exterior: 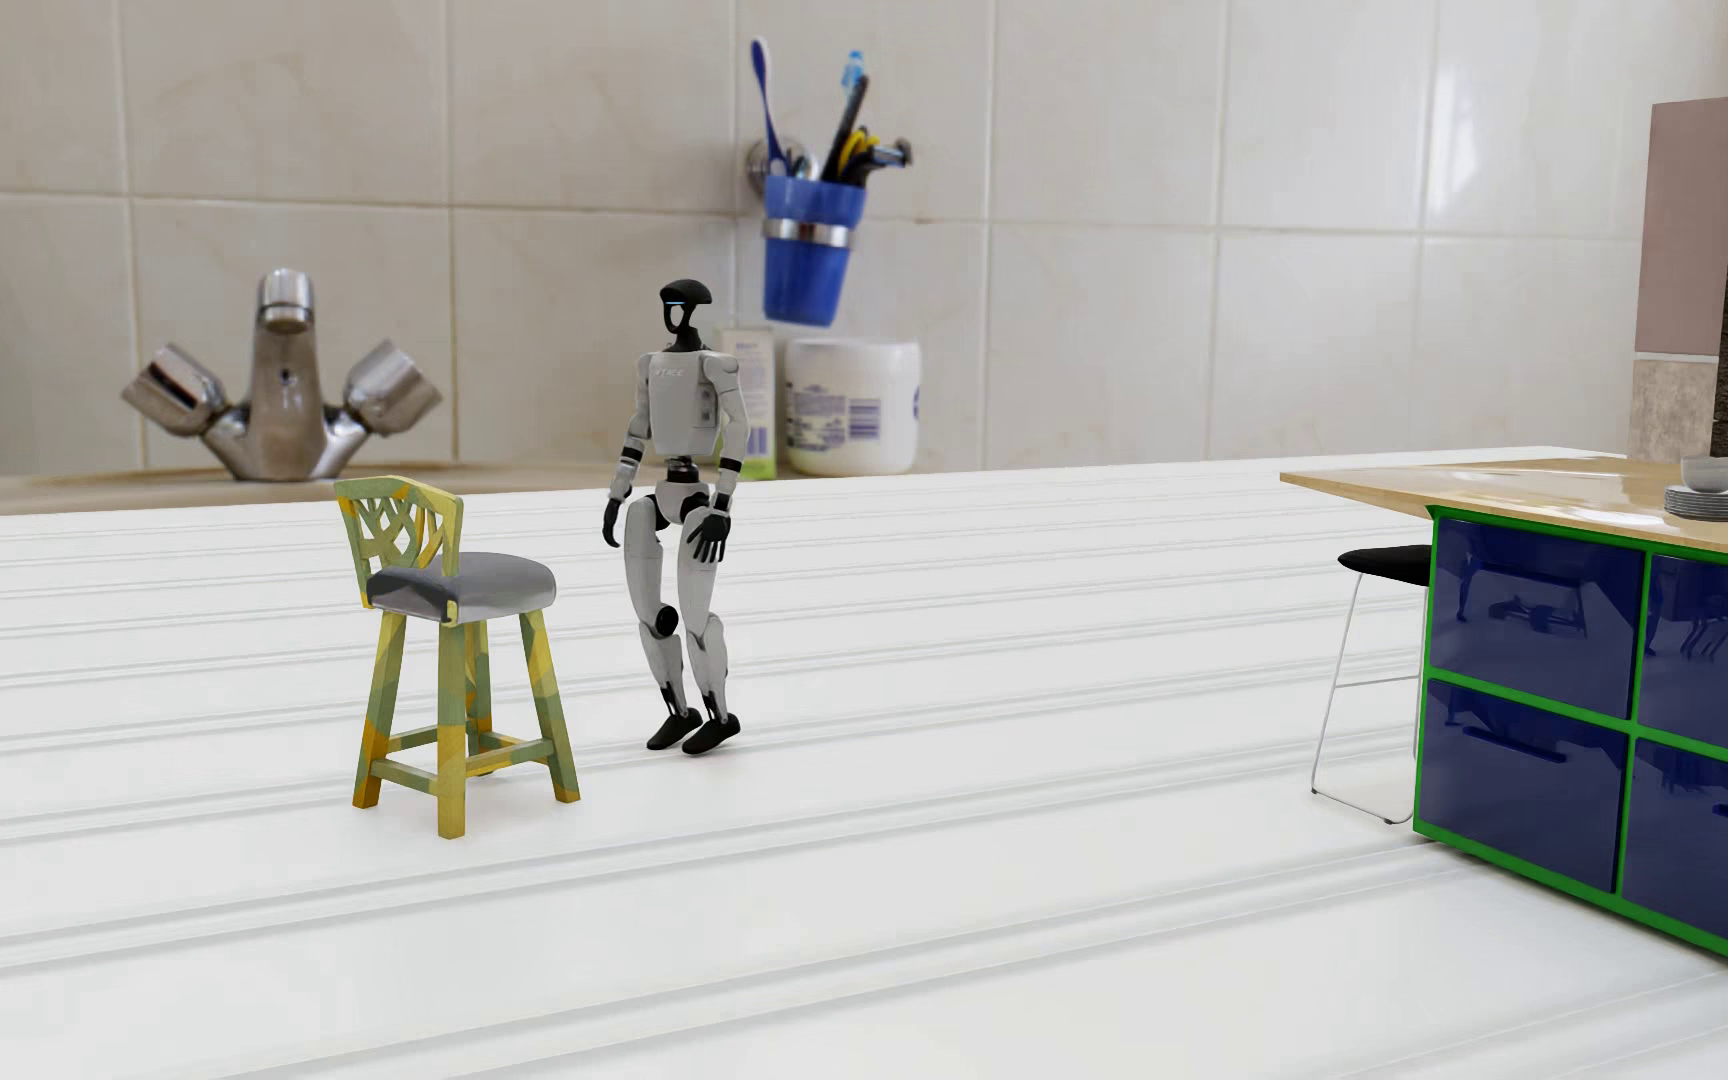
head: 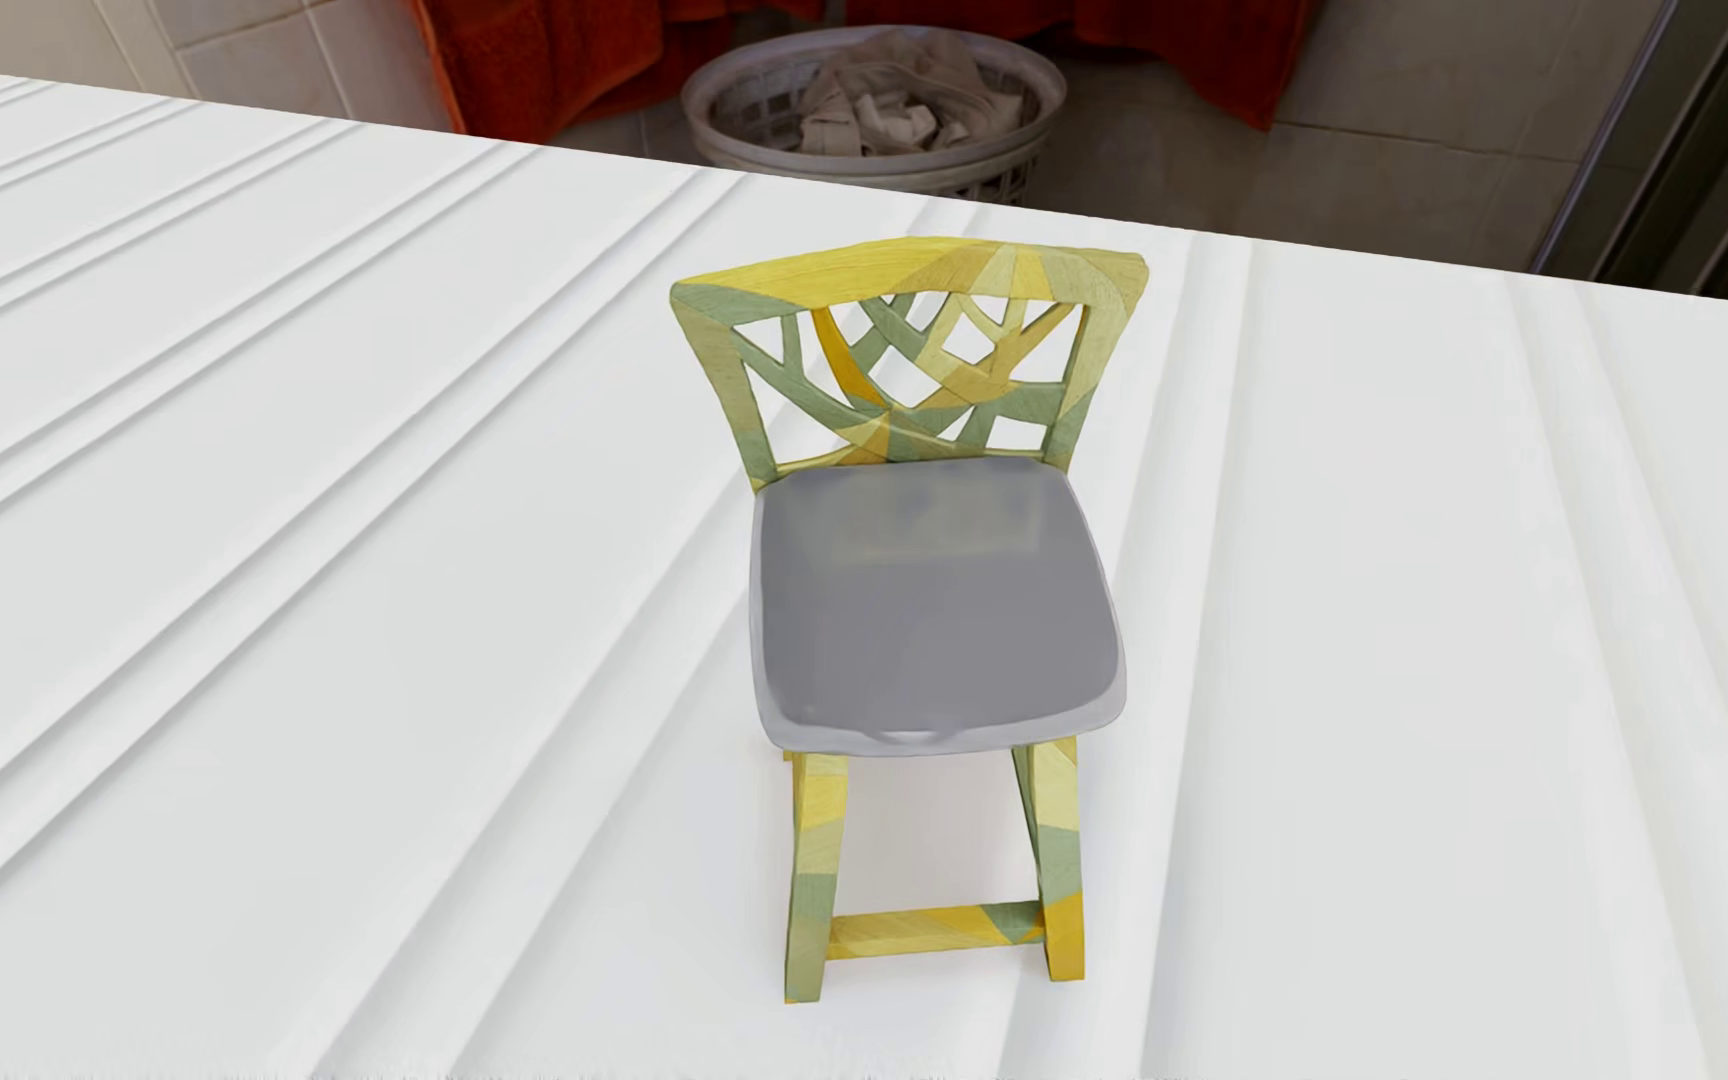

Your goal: Stand still

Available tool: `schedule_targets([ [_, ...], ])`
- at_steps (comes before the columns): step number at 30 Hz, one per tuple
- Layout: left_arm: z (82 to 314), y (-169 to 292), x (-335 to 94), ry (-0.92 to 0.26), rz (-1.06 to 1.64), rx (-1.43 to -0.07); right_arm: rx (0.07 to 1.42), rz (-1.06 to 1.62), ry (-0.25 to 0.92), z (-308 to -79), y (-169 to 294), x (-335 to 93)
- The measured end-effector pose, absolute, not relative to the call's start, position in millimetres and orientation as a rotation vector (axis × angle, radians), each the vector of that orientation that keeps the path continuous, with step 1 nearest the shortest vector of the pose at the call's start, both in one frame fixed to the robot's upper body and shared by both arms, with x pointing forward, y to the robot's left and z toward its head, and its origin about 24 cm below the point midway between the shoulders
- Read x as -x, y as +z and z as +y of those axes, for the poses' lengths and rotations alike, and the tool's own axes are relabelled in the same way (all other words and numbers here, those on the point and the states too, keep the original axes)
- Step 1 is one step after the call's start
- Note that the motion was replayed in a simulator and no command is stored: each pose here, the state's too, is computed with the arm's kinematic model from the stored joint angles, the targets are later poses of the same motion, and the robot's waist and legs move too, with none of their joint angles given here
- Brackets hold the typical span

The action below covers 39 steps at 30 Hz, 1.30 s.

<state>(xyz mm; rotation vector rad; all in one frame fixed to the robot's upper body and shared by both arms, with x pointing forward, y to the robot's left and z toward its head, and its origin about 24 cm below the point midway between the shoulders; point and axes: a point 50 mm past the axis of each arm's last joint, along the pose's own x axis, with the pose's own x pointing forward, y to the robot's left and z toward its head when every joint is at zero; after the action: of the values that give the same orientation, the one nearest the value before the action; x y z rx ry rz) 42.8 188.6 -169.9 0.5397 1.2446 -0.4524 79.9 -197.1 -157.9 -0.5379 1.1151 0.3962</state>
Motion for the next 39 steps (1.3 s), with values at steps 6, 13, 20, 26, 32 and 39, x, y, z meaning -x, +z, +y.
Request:
schedule_targets([
  [6,184,-170,-41,-0.484,1.233,-0.547,0.564,1.107,0.408,-200,-157,-85],
  [13,183,-168,-47,-0.489,1.211,-0.549,0.579,1.1,0.407,-203,-156,-89],
  [20,179,-167,-55,-0.486,1.187,-0.541,0.582,1.095,0.397,-205,-155,-92],
  [26,178,-168,-51,-0.497,1.194,-0.543,0.583,1.098,0.409,-203,-156,-90],
  [32,180,-167,-52,-0.492,1.191,-0.545,0.583,1.094,0.41,-203,-155,-91],
  [39,178,-168,-53,-0.497,1.188,-0.546,0.583,1.087,0.408,-203,-155,-93],
])
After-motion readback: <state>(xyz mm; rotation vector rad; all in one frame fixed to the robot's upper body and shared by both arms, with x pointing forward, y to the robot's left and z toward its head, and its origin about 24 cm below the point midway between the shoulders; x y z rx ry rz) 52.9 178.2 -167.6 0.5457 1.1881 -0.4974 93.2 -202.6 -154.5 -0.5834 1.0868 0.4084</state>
